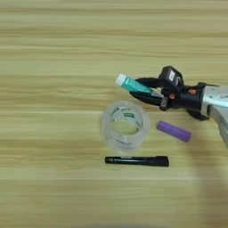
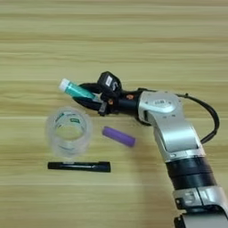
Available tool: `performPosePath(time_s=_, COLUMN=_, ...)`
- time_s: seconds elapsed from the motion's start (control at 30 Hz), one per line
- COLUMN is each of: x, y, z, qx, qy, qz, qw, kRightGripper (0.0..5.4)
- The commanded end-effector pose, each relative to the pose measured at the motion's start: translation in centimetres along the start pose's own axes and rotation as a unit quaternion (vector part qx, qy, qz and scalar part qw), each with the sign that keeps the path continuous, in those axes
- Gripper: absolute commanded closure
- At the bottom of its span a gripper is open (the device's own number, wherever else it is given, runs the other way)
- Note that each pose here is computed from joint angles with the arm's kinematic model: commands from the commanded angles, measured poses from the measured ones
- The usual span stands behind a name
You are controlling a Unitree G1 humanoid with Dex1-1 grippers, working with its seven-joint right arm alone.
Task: Move the objects on the table
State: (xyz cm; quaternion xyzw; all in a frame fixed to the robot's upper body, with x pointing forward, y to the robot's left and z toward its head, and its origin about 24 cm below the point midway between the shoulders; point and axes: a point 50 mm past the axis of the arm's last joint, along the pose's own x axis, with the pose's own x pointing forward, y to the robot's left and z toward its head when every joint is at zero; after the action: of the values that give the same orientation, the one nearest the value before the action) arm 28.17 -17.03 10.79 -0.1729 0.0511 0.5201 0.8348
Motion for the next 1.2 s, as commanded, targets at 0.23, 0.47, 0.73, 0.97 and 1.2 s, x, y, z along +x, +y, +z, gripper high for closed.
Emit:
performPosePath(time_s=0.23, x=0.1, y=0.4, z=2.4, qx=-0.038, qy=-0.025, qz=0.000, qw=0.9990, kRightGripper=3.72)
performPosePath(time_s=0.47, x=0.5, y=1.2, z=2.4, qx=-0.032, qy=-0.030, qz=0.013, qw=0.9990, kRightGripper=3.72)
performPosePath(time_s=0.73, x=1.1, y=1.8, z=2.4, qx=-0.028, qy=-0.033, qz=0.026, qw=0.9988, kRightGripper=3.72)
performPosePath(time_s=0.97, x=1.7, y=2.5, z=2.1, qx=-0.023, qy=-0.030, qz=0.039, qw=0.9985, kRightGripper=3.72)
performPosePath(time_s=1.2, x=2.1, y=2.8, z=1.6, qx=-0.016, qy=-0.023, qz=0.045, qw=0.9986, kRightGripper=3.72)
